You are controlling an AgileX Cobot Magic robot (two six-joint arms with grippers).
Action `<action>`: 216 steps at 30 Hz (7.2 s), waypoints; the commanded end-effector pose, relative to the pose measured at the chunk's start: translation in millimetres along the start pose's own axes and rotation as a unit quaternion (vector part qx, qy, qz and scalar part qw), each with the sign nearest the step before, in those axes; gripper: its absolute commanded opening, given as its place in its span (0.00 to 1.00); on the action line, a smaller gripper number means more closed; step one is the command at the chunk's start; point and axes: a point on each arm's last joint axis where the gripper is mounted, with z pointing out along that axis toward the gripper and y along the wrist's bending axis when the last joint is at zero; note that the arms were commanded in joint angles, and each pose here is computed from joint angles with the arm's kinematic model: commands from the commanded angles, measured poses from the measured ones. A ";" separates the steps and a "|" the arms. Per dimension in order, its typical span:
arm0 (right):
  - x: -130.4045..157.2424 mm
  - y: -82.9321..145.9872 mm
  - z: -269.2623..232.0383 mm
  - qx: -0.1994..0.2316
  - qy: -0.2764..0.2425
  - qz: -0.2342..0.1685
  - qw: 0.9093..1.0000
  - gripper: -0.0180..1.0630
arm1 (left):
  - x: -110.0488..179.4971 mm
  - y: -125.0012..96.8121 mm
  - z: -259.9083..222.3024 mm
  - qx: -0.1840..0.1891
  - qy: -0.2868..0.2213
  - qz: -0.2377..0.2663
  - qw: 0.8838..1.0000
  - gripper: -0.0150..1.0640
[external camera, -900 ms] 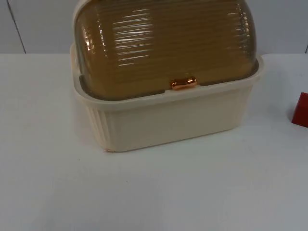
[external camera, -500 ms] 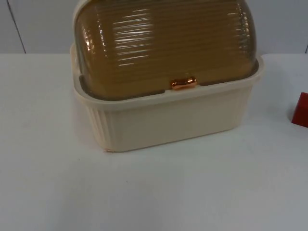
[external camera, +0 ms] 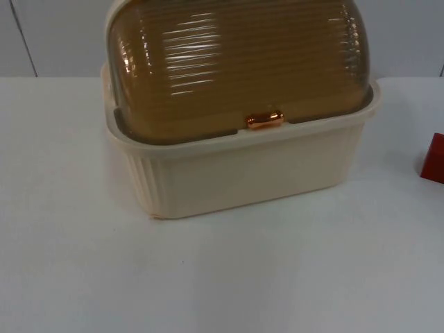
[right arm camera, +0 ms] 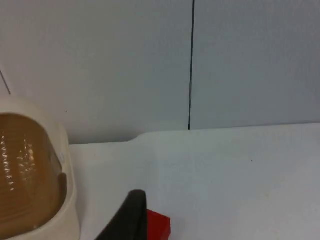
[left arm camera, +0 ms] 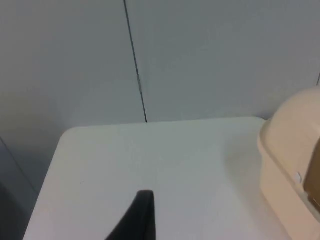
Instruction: Open the box lid with the left hand, place the block into the box with the right hand, then close the box lid with the left hand.
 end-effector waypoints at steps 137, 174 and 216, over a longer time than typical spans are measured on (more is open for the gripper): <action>-5.5 17.0 115.2 -0.021 0.040 -0.007 0.999 0.98 | 130.3 -282.5 204.2 0.270 -0.005 0.567 0.778 0.01; -5.0 16.9 115.3 -0.021 0.043 -0.007 0.999 0.98 | 135.7 -273.7 218.1 0.252 0.013 0.571 0.781 0.01; -4.0 16.8 115.2 -0.020 0.049 -0.007 0.999 0.98 | 111.3 -269.1 239.8 0.154 -0.007 0.604 0.782 0.01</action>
